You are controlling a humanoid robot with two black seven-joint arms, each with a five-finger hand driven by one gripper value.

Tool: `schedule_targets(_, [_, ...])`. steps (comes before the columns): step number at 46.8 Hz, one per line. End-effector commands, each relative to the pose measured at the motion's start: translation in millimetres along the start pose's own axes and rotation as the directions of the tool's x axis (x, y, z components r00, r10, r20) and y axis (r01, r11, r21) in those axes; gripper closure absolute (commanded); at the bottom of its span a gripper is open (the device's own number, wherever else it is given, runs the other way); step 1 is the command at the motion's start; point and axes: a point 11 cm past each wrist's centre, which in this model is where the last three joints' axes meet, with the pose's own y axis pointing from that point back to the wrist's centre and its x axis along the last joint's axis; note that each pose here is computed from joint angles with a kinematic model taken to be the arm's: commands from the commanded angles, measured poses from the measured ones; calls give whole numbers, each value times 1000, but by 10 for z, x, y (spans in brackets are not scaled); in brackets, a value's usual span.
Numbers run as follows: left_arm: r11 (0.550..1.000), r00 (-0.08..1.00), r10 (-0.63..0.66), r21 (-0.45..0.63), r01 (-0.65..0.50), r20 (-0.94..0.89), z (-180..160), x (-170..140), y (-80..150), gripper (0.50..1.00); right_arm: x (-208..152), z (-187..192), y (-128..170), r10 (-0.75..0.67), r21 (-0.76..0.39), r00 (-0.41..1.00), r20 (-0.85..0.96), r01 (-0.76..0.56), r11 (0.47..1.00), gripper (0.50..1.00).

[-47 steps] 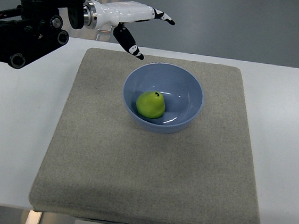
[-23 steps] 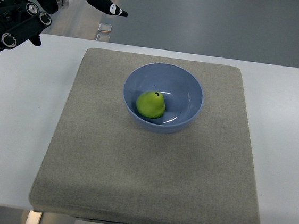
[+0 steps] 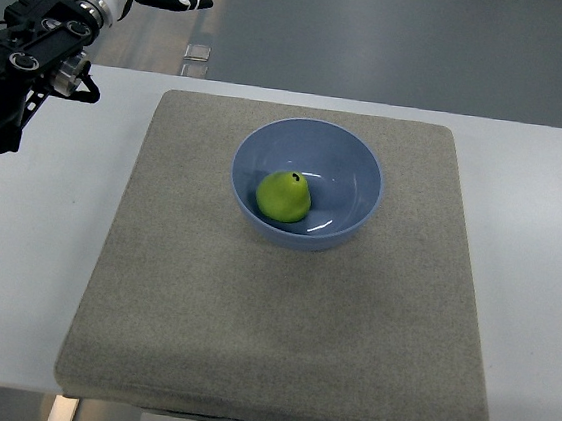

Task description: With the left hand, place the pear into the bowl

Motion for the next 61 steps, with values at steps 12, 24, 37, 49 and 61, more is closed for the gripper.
schedule_targets(12, [996,977,39,85,-21,-209,-258,-259,44,508,0,-2,0,0,1,1000,1,0,1000,574])
schedule_targets(24, [992,890,8,112,49,-457,-437,-420,104,508,0,-1,0,0,0,1000,0,0,1000,574])
schedule_targets(37, [992,796,-41,72,105,-604,-598,-364,168,508,0,1,0,0,-1,1000,0,0,1000,574])
schedule_targets(49, [992,791,-15,90,89,-612,-685,-454,168,508,0,1,0,0,-1,1000,0,0,1000,574])
schedule_targets(61, [991,789,-21,91,97,-614,-681,-538,162,508,0,-1,0,0,0,1000,0,0,1000,574])
